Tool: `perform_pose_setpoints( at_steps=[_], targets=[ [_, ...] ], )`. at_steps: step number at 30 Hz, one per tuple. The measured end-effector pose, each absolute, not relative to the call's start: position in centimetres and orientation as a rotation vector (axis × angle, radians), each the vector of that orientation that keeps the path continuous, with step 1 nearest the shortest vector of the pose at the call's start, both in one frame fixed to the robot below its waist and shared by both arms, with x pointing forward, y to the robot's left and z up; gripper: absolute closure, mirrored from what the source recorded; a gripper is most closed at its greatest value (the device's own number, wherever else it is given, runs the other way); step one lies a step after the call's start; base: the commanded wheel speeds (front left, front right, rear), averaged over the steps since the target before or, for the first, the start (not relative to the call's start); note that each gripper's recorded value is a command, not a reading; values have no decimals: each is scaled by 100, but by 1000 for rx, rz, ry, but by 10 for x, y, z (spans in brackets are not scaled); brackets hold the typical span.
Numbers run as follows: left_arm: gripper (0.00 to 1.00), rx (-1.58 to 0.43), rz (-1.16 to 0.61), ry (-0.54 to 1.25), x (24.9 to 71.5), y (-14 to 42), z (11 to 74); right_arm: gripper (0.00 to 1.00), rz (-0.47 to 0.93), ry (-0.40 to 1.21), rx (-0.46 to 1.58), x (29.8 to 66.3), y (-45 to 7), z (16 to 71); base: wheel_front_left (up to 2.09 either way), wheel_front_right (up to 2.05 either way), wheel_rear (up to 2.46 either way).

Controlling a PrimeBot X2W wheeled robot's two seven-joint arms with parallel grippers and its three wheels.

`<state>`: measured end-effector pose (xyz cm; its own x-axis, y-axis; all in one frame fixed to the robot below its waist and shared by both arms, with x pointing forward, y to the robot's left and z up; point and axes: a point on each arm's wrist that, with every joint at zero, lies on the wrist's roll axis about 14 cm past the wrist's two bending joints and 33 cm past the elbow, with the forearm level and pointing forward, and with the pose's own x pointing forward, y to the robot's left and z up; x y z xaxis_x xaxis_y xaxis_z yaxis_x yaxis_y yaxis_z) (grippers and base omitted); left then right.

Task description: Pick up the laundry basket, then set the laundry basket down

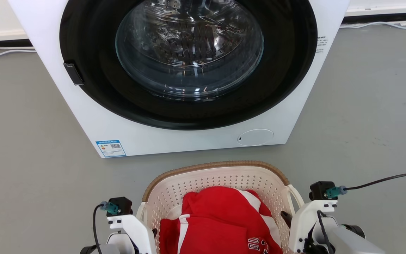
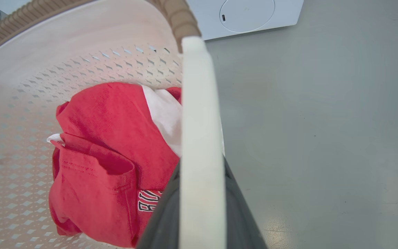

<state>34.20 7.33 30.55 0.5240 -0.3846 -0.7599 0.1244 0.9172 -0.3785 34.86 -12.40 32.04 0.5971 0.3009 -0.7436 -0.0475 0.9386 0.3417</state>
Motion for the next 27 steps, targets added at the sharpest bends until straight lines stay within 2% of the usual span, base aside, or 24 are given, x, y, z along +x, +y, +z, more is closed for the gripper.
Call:
perform_pose_setpoints(
  at_steps=[27],
  targets=[
    [100, -293, -313, 983, 336, 72, 303, 100, 207, 911, 309, 343, -123, 320, 0, 0, 0]
  ],
)
